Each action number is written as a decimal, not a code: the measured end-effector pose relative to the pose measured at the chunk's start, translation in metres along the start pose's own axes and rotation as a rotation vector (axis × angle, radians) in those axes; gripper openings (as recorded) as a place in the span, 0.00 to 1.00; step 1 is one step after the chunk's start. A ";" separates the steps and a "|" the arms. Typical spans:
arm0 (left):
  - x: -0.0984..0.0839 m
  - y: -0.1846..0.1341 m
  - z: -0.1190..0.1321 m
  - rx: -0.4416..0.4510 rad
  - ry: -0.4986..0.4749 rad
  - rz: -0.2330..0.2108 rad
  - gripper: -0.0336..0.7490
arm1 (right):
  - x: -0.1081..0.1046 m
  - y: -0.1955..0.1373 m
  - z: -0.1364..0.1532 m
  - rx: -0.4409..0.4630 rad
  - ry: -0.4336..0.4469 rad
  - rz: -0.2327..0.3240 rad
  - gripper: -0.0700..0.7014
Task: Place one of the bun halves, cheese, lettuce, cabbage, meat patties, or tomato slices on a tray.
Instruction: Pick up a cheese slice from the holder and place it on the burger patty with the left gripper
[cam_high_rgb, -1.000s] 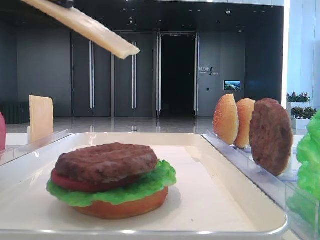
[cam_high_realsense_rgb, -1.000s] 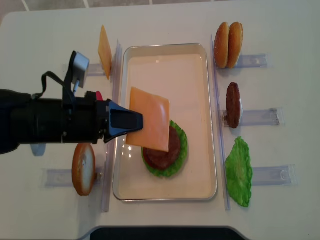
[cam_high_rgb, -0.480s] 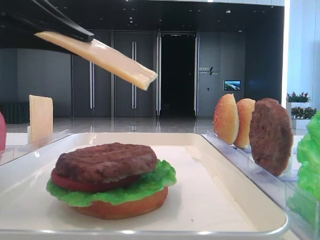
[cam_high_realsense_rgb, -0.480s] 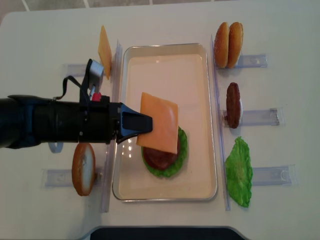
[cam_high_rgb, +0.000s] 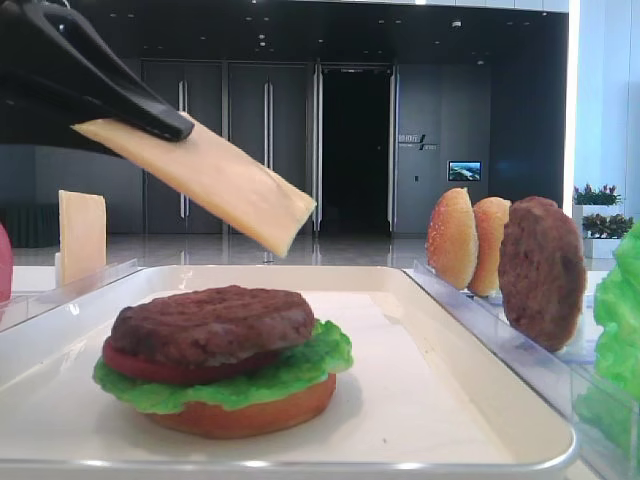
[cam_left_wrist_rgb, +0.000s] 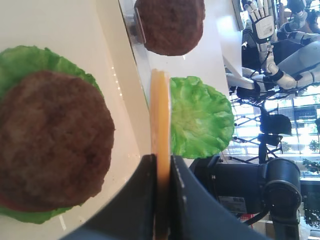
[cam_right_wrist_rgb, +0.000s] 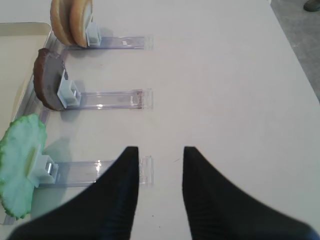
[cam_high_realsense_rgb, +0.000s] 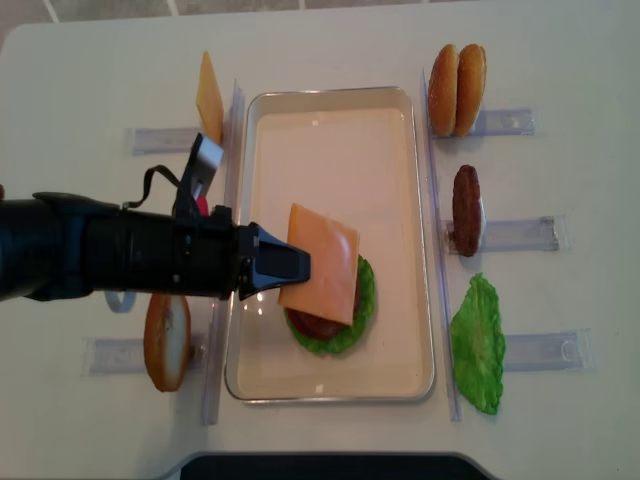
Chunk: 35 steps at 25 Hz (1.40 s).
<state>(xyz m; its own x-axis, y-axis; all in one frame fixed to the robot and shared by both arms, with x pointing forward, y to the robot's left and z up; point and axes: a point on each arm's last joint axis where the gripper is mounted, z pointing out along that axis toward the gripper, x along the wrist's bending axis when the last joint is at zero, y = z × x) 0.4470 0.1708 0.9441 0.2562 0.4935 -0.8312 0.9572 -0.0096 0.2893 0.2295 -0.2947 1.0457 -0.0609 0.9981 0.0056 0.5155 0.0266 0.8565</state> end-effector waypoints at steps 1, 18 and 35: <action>0.002 0.000 0.002 0.007 0.003 -0.004 0.09 | 0.000 0.000 0.000 0.000 0.000 0.000 0.40; 0.025 0.001 0.017 0.010 0.004 -0.012 0.09 | 0.000 0.000 0.000 0.000 0.000 0.000 0.40; 0.023 0.002 0.018 -0.008 -0.025 0.009 0.09 | 0.000 0.000 0.000 0.000 0.000 0.000 0.40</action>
<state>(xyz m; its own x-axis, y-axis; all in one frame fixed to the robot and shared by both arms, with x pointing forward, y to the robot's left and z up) 0.4574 0.1669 0.9173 0.2686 0.4714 -0.8400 0.9536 -0.0072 0.3009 0.2295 -0.2947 1.0457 -0.0609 0.9981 0.0056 0.5155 0.0266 0.8565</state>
